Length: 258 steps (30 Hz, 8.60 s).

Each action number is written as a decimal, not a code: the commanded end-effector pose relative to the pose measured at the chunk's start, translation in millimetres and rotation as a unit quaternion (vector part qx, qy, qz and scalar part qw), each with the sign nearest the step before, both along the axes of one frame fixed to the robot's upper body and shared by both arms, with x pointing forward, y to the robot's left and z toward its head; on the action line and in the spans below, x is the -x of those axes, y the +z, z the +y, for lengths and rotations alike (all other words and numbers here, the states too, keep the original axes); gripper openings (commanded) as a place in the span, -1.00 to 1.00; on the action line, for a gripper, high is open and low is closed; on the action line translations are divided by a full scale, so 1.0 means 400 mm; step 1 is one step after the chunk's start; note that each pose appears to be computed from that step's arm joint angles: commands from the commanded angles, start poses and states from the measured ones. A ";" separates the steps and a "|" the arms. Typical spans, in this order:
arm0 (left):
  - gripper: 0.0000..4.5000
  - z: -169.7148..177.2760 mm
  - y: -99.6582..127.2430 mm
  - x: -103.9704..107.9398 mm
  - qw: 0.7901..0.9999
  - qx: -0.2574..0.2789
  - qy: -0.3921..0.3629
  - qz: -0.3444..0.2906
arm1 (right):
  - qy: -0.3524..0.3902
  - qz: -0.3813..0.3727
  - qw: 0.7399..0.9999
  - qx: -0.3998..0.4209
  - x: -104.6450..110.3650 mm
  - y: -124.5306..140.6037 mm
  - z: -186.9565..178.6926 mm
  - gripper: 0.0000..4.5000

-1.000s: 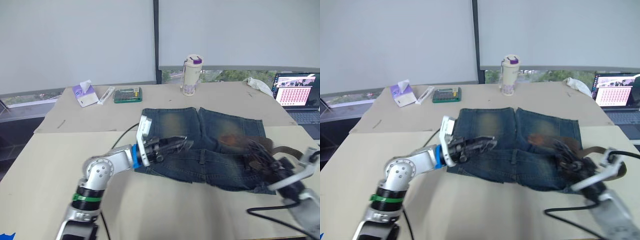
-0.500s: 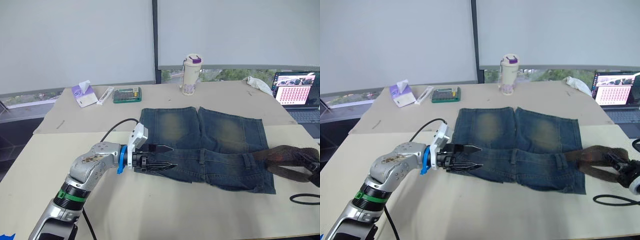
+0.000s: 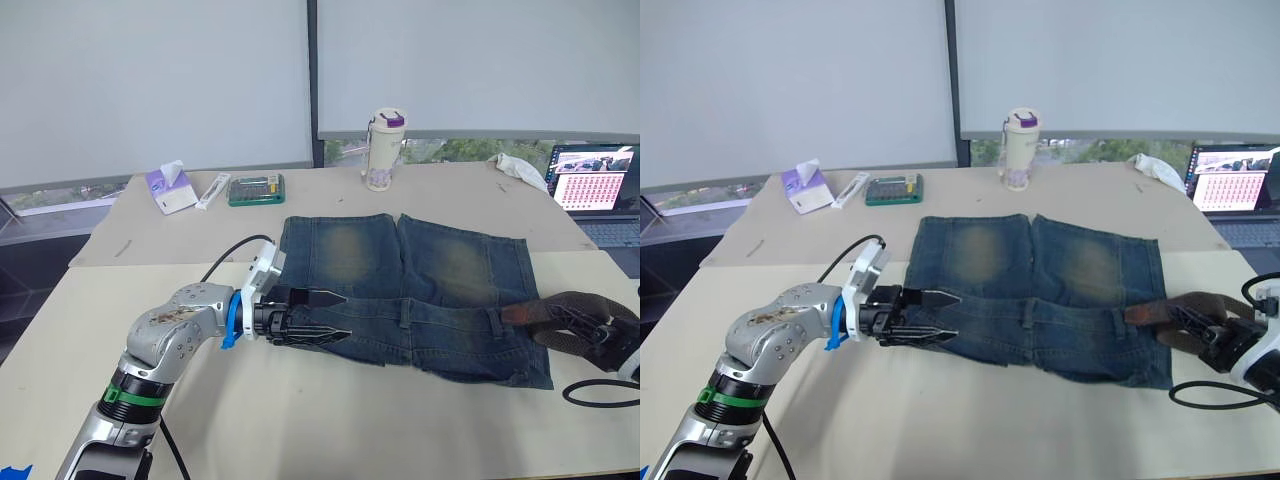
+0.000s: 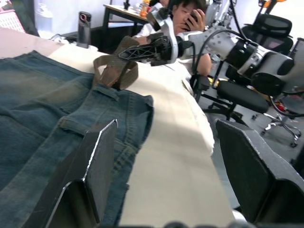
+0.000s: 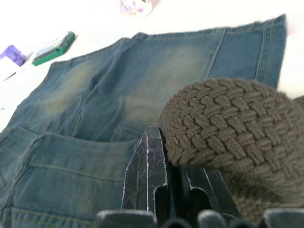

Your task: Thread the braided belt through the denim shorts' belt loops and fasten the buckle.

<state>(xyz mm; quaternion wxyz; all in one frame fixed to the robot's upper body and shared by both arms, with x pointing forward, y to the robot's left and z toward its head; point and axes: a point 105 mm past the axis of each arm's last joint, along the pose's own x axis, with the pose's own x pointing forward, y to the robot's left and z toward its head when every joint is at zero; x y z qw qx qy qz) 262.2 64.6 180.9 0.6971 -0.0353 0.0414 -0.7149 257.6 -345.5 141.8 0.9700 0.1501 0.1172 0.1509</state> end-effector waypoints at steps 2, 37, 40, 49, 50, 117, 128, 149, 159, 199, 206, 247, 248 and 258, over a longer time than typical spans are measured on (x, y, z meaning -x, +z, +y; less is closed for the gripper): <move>0.55 0.001 0.025 0.006 1.000 -0.003 -0.008 -0.026 | 0.013 0.003 1.000 -0.003 0.000 -0.003 0.008 -1.00; 0.55 0.022 0.006 -0.077 0.996 -0.038 0.068 -0.044 | 0.083 0.086 0.957 -0.266 -0.085 -0.138 0.176 -1.00; 0.55 0.018 0.008 -0.082 0.996 -0.037 0.071 -0.047 | 0.097 0.077 0.931 -0.343 -0.068 -0.112 0.174 -1.00; 0.55 0.005 0.012 -0.092 0.996 -0.039 0.061 -0.053 | 0.152 0.088 0.914 -0.365 -0.048 -0.099 0.231 -1.00; 0.55 0.002 0.013 -0.091 0.996 -0.038 0.058 -0.052 | 0.148 0.086 0.915 -0.365 -0.055 -0.100 0.232 -1.00; -1.00 -0.002 -0.100 -0.177 0.953 0.028 0.153 0.260 | 0.288 -0.046 0.953 -0.081 0.071 0.055 0.488 0.99; -1.00 0.034 -0.019 -0.131 0.931 0.113 0.055 0.342 | 0.174 -0.036 0.957 -0.229 -0.049 -0.005 0.618 0.99; -1.00 -0.008 0.003 -0.119 0.935 0.106 0.056 0.334 | 0.217 -0.086 0.925 -0.301 -0.022 0.083 0.635 -0.93; 0.05 0.000 -0.013 -0.160 0.979 0.053 0.128 0.151 | 0.113 -0.060 0.969 -0.209 -0.048 0.025 0.516 -1.00; 0.48 0.064 -0.135 -0.238 0.963 0.045 0.226 0.140 | 0.117 -0.007 0.947 -0.299 -0.153 -0.039 0.620 -1.00; 0.48 -0.026 -0.143 -0.234 0.952 0.091 0.205 0.206 | 0.155 -0.035 0.930 -0.331 -0.133 -0.001 0.622 -1.00; -1.00 0.115 -0.148 -0.270 0.947 0.009 0.284 0.147 | 0.128 0.103 0.979 0.118 0.022 -0.082 0.246 0.99; -1.00 0.109 -0.147 -0.269 0.948 0.012 0.282 0.148 | 0.126 0.112 0.977 0.128 0.017 -0.098 0.247 0.99; -1.00 0.079 -0.134 -0.265 0.950 0.020 0.275 0.148 | 0.130 0.129 0.956 0.231 -0.007 -0.161 0.225 -0.13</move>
